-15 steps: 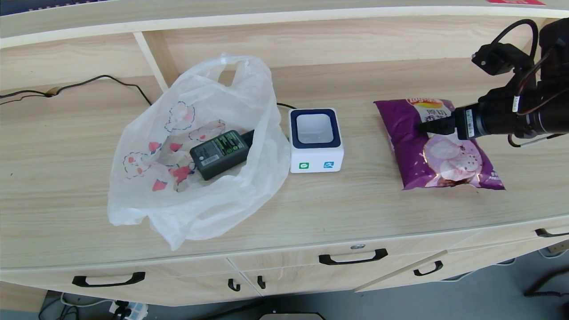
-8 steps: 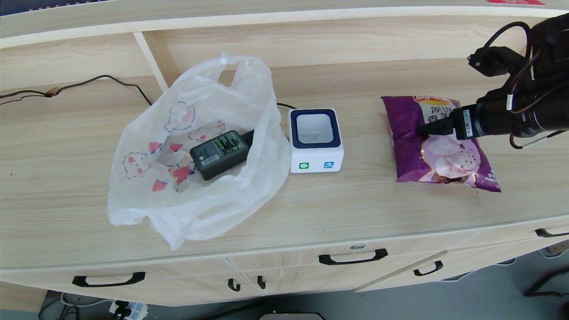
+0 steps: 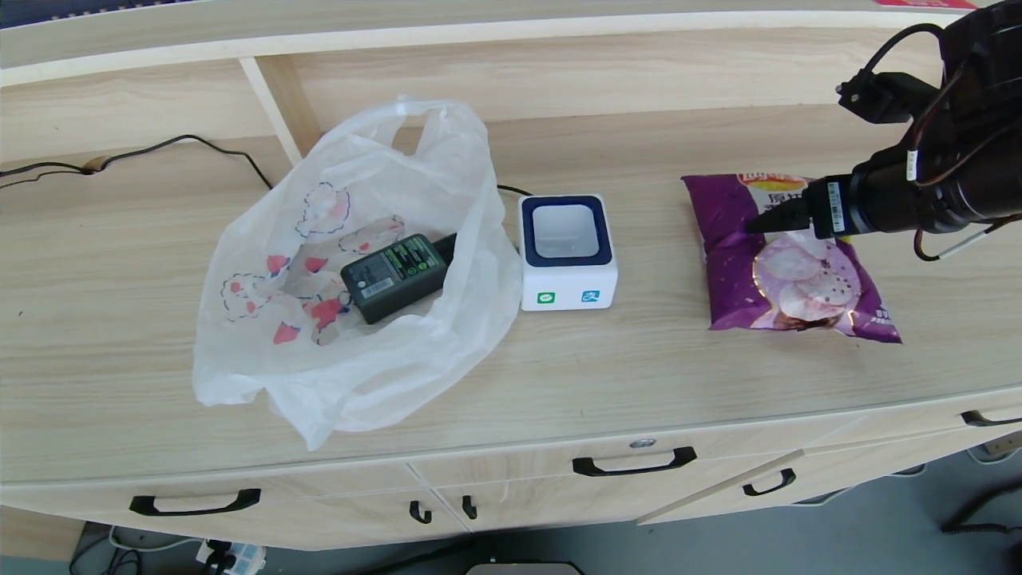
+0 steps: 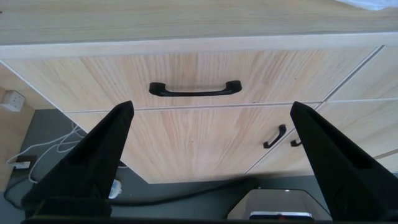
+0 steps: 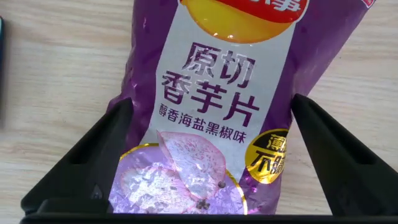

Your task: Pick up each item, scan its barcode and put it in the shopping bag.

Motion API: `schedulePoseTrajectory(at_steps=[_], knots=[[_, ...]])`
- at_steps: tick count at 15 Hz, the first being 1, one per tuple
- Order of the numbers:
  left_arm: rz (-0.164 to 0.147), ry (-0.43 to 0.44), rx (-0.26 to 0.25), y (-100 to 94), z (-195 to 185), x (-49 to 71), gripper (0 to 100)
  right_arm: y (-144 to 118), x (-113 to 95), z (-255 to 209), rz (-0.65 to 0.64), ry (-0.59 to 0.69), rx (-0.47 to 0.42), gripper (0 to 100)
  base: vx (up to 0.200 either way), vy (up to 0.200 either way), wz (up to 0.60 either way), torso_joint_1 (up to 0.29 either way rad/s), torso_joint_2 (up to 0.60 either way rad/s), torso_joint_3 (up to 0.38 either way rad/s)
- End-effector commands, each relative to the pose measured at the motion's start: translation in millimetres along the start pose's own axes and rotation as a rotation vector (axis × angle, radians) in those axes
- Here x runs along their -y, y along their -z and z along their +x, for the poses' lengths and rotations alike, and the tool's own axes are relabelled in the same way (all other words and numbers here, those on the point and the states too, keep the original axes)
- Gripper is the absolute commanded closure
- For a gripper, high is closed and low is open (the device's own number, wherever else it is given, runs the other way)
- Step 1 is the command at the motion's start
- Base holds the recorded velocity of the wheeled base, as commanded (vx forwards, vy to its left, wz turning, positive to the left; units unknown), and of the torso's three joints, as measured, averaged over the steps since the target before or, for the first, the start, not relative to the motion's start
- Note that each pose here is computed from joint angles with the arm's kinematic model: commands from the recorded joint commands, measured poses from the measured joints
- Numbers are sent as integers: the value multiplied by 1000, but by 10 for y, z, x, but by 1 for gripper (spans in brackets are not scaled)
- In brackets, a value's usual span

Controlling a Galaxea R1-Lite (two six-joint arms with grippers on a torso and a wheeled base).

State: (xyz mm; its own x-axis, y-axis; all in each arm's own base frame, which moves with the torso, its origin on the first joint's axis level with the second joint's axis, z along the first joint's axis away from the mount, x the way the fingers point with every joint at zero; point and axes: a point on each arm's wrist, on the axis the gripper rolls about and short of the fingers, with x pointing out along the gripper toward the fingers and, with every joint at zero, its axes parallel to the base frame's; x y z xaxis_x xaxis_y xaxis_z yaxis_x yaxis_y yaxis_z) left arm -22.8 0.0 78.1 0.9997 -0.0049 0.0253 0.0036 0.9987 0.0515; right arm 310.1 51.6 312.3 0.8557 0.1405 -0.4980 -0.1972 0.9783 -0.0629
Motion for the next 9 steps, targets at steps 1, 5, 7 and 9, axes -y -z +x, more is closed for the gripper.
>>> schedulePoseTrajectory(at_steps=[1, 5, 7, 9], knots=[[5, 0, -1, -1, 1, 0, 0, 29, -19, 92, -2, -5, -23, 0, 0, 0, 0, 0, 0, 0], [24, 0, 1, -3, 1, 0, 0, -16, -18, 234, 66, -7, -21, 0, 0, 0, 0, 0, 0, 0], [22, 0, 1, -3, 1, 0, 0, -28, -18, 259, 79, -9, -20, 0, 0, 0, 0, 0, 0, 0], [22, 1, 1, -3, 1, 0, 0, -24, -17, 263, 93, -4, -20, 0, 0, 0, 0, 0, 0, 0]])
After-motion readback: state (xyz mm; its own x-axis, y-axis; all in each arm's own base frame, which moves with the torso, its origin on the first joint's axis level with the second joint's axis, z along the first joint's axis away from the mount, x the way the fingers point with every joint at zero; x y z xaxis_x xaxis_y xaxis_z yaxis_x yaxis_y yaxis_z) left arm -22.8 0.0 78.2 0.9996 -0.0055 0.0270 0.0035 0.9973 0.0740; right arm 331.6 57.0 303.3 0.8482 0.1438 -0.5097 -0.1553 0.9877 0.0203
